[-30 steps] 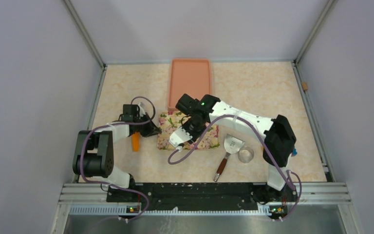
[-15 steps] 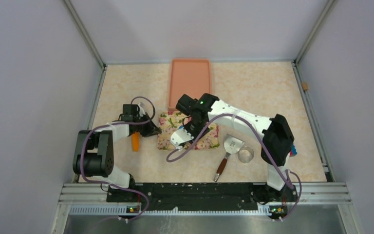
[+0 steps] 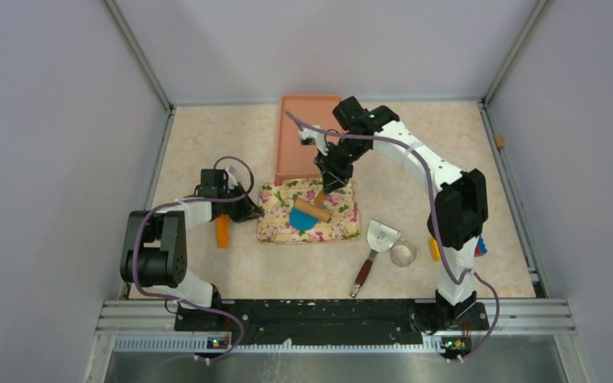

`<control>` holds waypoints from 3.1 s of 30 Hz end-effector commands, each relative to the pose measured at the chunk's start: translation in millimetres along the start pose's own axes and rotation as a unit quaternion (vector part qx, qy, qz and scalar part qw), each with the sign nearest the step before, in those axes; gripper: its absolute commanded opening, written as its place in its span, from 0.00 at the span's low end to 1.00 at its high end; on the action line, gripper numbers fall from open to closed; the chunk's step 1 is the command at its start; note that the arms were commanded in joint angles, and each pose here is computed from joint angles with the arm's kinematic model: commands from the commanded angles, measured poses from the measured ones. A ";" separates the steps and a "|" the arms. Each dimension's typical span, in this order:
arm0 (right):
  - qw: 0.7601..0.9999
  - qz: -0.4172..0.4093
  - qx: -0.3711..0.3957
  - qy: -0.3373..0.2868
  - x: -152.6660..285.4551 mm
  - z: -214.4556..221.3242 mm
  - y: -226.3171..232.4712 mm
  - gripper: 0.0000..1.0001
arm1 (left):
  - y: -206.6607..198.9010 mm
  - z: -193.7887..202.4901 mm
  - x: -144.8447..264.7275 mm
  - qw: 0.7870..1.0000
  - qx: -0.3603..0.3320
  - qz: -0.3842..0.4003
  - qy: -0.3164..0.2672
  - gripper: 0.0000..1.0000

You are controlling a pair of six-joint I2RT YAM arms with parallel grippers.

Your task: Roll out the dumpling wrappers from the dough

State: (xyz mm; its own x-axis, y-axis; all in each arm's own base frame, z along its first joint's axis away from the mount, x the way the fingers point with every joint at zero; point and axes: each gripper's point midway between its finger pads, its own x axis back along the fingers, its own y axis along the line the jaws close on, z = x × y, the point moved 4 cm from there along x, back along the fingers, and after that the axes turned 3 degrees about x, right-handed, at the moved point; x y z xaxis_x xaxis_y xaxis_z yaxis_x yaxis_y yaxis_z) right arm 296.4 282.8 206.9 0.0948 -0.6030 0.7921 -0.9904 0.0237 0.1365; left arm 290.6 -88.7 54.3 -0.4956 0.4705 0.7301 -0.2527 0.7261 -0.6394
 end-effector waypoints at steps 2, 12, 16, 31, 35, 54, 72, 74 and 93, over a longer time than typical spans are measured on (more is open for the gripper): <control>0.957 -0.110 -0.223 -0.150 -2.5 -24.9 6.0 0.00 | 9.7 -9.2 -3.6 1.000 0.003 -0.024 -0.015 0.00; 0.965 -0.069 -0.225 -0.112 -28.6 -9.9 -26.8 0.00 | 10.5 -5.9 -3.3 1.000 0.001 -0.022 -0.008 0.00; 0.970 -0.047 -0.223 -0.087 -41.9 5.9 -35.8 0.00 | 9.6 -6.2 -3.3 1.000 0.001 -0.021 -0.008 0.00; 0.966 0.031 -0.258 0.018 -89.8 57.3 -49.0 0.00 | 9.3 -5.7 -1.7 1.000 0.000 -0.020 -0.010 0.00; 0.963 0.048 -0.262 0.042 -101.5 64.4 -50.5 0.00 | 8.7 -5.9 -0.2 1.000 -0.001 -0.019 -0.014 0.00; 0.953 0.022 -0.289 0.091 -146.6 82.2 -50.2 0.00 | 13.1 -10.7 7.6 0.999 0.009 -0.015 -0.037 0.00; 0.942 -0.143 -0.284 -0.108 -90.9 -24.5 -28.2 0.00 | 17.2 -8.4 3.8 1.000 -0.002 -0.021 -0.021 0.00; 0.937 -0.158 -0.267 -0.162 -47.6 -49.2 -18.9 0.00 | 18.1 -6.7 3.4 1.000 -0.004 -0.021 -0.016 0.00; 0.846 -0.078 -0.477 -0.225 -26.8 -6.2 -39.3 0.00 | 17.8 -5.2 -1.7 1.000 -0.010 -0.019 0.021 0.00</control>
State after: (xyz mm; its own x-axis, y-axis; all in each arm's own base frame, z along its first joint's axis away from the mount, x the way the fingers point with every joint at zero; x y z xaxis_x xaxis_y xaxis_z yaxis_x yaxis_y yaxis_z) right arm 322.2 290.7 174.5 -0.0001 -0.8821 0.4710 -0.3827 0.4352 0.8149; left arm 291.5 -79.5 53.5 -0.4771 0.4939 0.7270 -0.2150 0.7364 -0.6414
